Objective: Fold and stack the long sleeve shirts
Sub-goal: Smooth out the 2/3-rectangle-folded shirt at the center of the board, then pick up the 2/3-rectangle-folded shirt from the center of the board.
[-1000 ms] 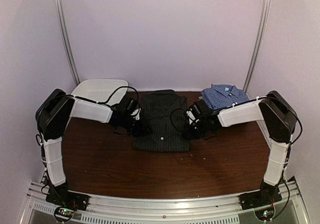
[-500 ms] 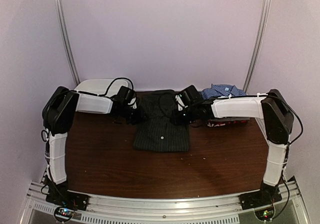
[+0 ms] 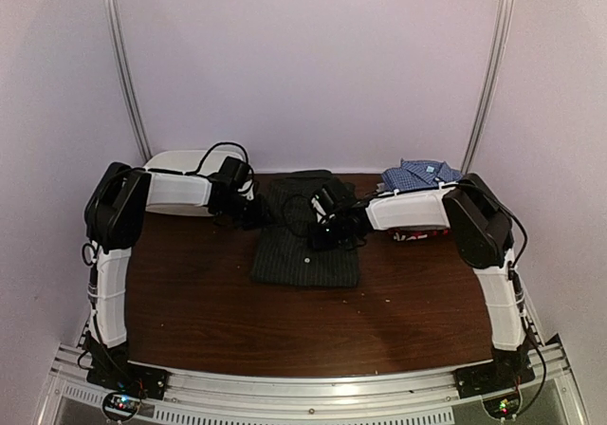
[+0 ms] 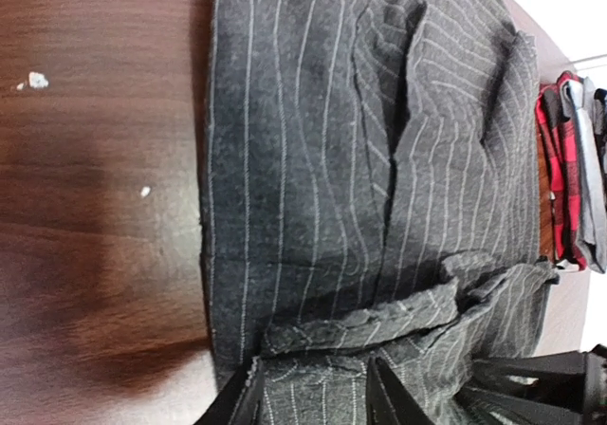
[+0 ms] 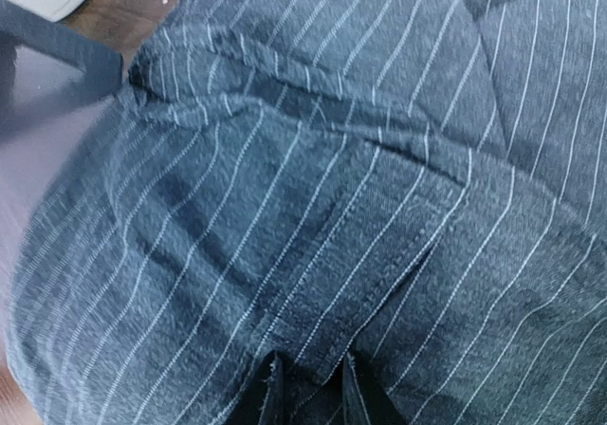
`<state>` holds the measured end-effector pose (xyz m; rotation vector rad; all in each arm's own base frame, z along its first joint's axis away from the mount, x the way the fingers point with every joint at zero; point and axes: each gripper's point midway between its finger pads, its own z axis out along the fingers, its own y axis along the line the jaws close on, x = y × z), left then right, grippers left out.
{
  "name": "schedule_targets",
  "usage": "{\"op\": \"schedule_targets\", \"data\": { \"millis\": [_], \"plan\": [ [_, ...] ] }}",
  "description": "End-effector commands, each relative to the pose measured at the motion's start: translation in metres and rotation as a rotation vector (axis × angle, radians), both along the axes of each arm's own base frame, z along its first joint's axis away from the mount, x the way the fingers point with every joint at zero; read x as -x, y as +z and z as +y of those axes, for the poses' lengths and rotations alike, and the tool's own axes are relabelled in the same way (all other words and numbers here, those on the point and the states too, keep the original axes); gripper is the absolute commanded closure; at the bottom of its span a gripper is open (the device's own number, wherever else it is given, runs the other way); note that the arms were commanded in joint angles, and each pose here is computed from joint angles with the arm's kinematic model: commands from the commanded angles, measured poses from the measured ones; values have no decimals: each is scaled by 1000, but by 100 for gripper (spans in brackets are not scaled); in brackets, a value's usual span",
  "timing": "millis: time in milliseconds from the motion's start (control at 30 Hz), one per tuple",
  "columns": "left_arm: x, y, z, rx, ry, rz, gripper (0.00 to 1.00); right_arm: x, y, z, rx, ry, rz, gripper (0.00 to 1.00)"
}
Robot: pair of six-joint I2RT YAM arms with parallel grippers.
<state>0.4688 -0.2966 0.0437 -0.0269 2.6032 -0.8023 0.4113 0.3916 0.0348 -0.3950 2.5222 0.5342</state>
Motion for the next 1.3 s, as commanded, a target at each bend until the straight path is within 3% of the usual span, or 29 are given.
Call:
{"op": "schedule_targets", "data": {
  "millis": [0, 233, 433, 800, 1267],
  "plan": [
    [4, 17, 9, -30, -13, -29, 61, -1, -8, -6, 57, 5, 21, 77],
    [47, 22, 26, -28, -36, -4, 56, -3, 51, -9, 7, -6, -50, 69],
    [94, 31, 32, 18, -84, 9, 55, 20, 93, -28, -61, -18, -76, 62],
    [165, 10, 33, 40, -184, 64, 57, 95, 63, -94, -83, -73, 5, 64],
    [175, -6, 22, 58, -201, 75, 59, 128, 28, -112, -169, -125, 88, 65]
  ]
}}
